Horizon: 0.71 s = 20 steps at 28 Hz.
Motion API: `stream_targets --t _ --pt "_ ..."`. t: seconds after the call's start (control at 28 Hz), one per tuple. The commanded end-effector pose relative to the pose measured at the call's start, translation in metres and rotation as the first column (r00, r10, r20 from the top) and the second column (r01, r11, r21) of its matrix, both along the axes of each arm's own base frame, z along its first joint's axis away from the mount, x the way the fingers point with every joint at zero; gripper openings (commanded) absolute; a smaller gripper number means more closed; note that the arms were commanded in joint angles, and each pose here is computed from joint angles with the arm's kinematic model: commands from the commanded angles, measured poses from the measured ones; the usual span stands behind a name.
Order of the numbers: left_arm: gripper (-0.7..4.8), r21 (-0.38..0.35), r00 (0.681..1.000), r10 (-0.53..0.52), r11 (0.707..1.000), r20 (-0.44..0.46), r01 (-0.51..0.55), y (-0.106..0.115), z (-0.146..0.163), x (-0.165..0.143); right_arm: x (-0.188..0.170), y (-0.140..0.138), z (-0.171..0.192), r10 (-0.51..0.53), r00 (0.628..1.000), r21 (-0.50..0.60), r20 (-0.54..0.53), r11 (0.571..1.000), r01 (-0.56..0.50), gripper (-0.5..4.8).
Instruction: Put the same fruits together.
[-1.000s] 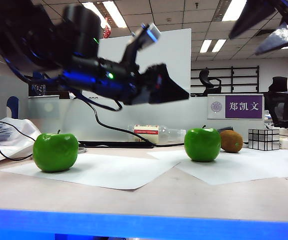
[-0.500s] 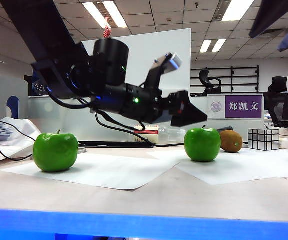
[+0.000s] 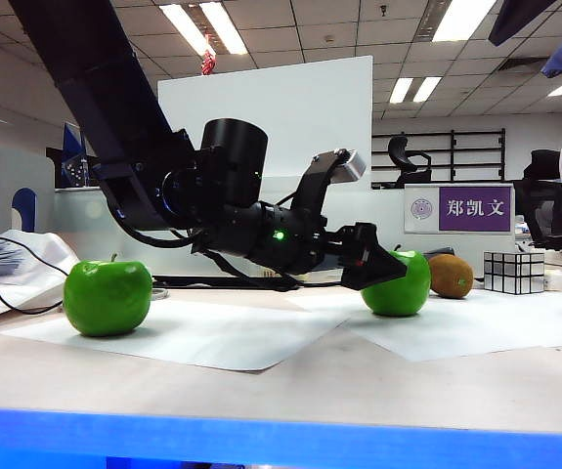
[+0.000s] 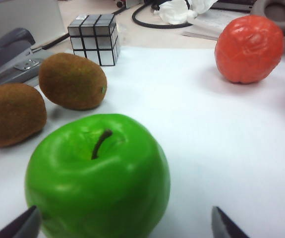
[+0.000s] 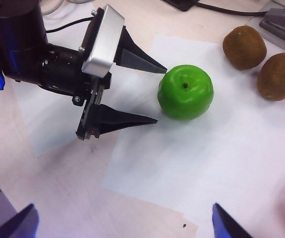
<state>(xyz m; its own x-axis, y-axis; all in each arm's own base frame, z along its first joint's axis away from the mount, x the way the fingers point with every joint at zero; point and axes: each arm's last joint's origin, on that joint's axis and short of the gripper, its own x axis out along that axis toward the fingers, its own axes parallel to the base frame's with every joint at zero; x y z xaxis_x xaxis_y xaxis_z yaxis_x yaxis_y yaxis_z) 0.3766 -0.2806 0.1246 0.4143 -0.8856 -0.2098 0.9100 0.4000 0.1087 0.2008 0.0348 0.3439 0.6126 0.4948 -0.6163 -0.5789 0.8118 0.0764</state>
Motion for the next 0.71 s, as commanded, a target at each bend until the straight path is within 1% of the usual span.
stream_targets --t 0.04,0.14,0.29,0.39,0.46,0.61,0.71 --pt "4.79 -0.02 0.999 0.0 1.0 0.036 0.001 -0.002 0.006 0.001 -0.001 0.005 0.002 0.001 1.0 0.001 0.003 1.0 -0.001 4.79" --pt "4.79 -0.029 0.997 0.044 0.999 0.062 -0.042 -0.001 0.009 0.003 -0.002 0.007 0.002 0.011 1.0 0.002 0.003 1.0 -0.011 4.79" --pt "4.79 -0.036 0.994 0.071 0.997 0.078 -0.068 -0.001 0.009 0.004 -0.002 0.009 0.002 0.014 1.0 0.004 -0.001 1.0 -0.014 4.79" --pt "4.79 -0.035 0.995 0.069 0.997 0.076 -0.066 -0.002 0.008 0.004 -0.003 0.011 0.002 0.021 1.0 0.009 -0.002 1.0 -0.021 4.79" --pt "4.79 -0.041 0.996 0.05 0.998 0.068 -0.047 -0.006 0.006 0.007 -0.003 0.011 0.002 0.023 1.0 0.01 -0.002 1.0 -0.023 4.79" --pt "4.79 -0.033 0.998 0.031 0.999 0.055 -0.029 -0.017 0.001 0.011 -0.005 0.015 0.002 0.033 0.999 0.016 -0.009 0.999 -0.033 4.79" --pt "4.79 -0.019 0.999 0.007 1.0 0.037 -0.006 -0.027 0.002 0.012 -0.007 0.015 0.004 0.018 1.0 -0.004 0.0 1.0 -0.018 4.79"
